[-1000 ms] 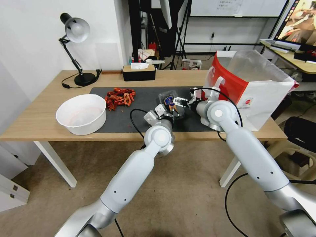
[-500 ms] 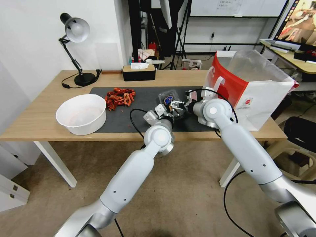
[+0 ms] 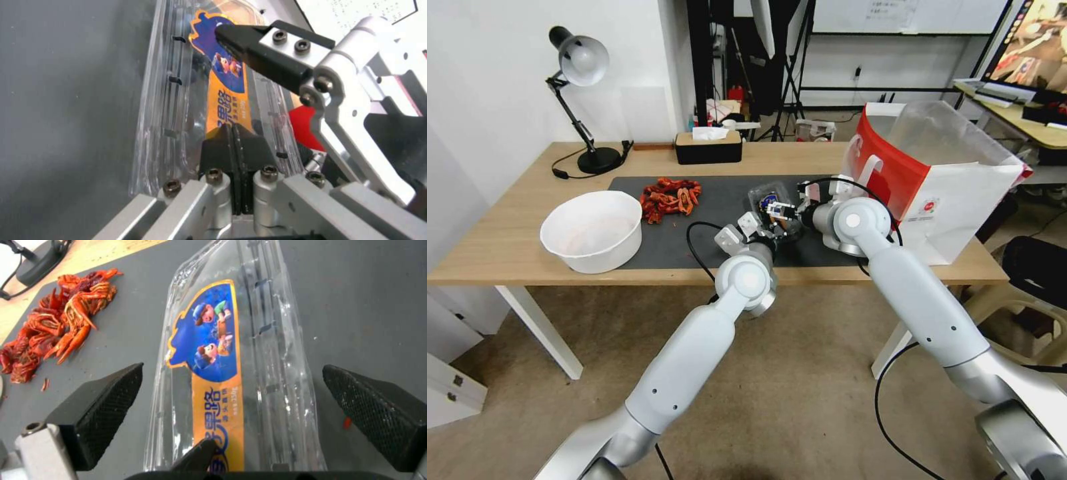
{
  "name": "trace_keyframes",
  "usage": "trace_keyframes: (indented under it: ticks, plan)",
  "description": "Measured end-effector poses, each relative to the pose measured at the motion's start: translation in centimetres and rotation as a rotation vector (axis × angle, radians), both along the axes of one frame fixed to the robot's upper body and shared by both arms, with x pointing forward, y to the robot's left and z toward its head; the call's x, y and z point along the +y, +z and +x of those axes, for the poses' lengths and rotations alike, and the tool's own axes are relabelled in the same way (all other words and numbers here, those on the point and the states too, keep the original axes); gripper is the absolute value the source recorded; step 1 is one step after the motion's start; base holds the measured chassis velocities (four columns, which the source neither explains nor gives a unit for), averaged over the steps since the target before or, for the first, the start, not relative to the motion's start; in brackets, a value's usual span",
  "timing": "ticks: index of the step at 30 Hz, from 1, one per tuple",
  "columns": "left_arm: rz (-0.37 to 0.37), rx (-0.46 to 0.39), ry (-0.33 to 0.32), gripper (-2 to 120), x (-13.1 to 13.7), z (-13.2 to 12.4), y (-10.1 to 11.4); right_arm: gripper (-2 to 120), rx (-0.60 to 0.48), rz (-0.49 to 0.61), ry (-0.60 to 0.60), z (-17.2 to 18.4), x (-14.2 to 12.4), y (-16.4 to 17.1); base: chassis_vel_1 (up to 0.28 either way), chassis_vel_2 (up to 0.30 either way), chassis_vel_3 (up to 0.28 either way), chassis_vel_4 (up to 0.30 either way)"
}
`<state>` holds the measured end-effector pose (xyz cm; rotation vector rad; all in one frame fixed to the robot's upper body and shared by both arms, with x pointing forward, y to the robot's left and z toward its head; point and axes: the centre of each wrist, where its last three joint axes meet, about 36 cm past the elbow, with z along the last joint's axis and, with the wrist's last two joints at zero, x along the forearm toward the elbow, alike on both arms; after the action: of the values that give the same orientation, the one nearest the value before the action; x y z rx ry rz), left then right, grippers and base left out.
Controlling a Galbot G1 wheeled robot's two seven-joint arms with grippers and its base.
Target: Close the takeout container lid, then place the container into the takeout bag.
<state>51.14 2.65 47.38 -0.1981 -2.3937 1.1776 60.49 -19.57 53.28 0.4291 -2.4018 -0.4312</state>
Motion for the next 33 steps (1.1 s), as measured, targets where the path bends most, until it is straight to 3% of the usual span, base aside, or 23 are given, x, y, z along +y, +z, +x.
trace_keyframes:
  ticks: [20,27,31,33]
  plan:
    - [-0.019,0.003,-0.002,0,-0.7,-0.1,0.5,96,0.047,0.044,0.002,0.9,-0.2,-1.1,0.000,0.000,0.000,0.000]
    - [-0.019,0.005,-0.003,0,-0.8,-0.1,0.5,78,0.054,0.057,0.000,0.9,-0.2,-1.2,0.000,0.000,0.000,0.000]
    - [-0.019,0.005,-0.005,0,-0.9,-0.1,0.4,58,0.059,0.063,-0.005,0.9,-0.3,-1.2,0.000,0.000,0.000,0.000]
    - [-0.019,0.004,-0.006,0,-0.9,-0.1,0.4,57,0.059,0.063,-0.005,0.9,-0.3,-1.1,0.000,0.000,0.000,0.000]
